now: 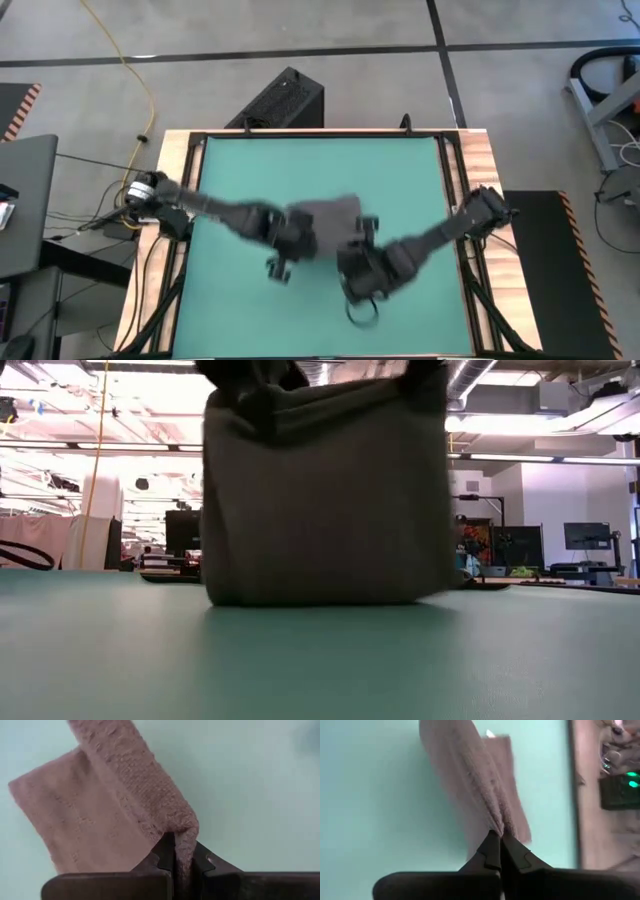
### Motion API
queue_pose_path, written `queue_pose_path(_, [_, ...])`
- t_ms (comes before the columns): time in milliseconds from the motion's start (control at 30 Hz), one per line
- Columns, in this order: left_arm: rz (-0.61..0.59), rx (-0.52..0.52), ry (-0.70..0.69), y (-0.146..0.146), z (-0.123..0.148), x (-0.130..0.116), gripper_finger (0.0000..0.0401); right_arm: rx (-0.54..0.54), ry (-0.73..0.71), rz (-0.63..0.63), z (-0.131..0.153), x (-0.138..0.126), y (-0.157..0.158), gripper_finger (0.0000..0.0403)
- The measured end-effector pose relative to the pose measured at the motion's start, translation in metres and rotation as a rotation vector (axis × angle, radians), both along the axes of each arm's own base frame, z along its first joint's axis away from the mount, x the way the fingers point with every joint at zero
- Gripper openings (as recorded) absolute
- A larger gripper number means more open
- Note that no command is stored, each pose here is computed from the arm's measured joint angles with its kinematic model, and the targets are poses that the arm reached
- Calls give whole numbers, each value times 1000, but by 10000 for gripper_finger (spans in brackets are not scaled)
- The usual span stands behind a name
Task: Roll towel
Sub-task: Roll the gray towel
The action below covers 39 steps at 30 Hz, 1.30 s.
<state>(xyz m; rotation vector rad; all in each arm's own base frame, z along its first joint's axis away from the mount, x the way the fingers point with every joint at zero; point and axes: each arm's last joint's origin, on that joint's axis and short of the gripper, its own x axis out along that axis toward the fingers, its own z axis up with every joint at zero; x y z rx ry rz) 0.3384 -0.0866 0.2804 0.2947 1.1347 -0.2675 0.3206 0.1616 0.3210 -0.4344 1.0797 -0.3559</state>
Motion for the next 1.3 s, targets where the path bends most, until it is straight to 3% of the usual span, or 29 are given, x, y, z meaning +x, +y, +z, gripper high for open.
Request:
queue_pose_path(100, [-10, -1, -105, -40, -31, -6, 0, 71, -79, 34, -16, -12, 36, 11])
queue_pose_path(300, [-11, -158, -248, -88, -55, -19, 0, 196, -183, 102, -42, -28, 81, 12])
queue_pose_path(467, [-27, -226, -327, -108, -57, -25, 7, 254, -224, 128, -50, -37, 98, 69])
queue_pose_path(700, [-52, -267, -325, -122, -56, -33, 81, 281, -223, 138, -53, -48, 108, 155])
queue_pose_path(867, [-98, -299, -300, -133, -62, -36, 149, 230, -268, 122, -52, -44, 105, 176])
queue_pose_path(967, [-85, -287, -278, -134, -69, -35, 187, 228, -303, 54, -59, -37, 96, 179])
queue_pose_path(1067, [44, -261, -306, -129, -71, -30, 213, 232, -356, -102, -70, -35, 83, 179])
queue_pose_path(1133, [119, -236, -327, -124, -71, -28, 220, 246, -377, -204, -79, -35, 75, 179])
queue_pose_path(1300, [160, -266, -357, -115, -57, -28, 223, 227, -374, -370, -84, -39, 58, 180])
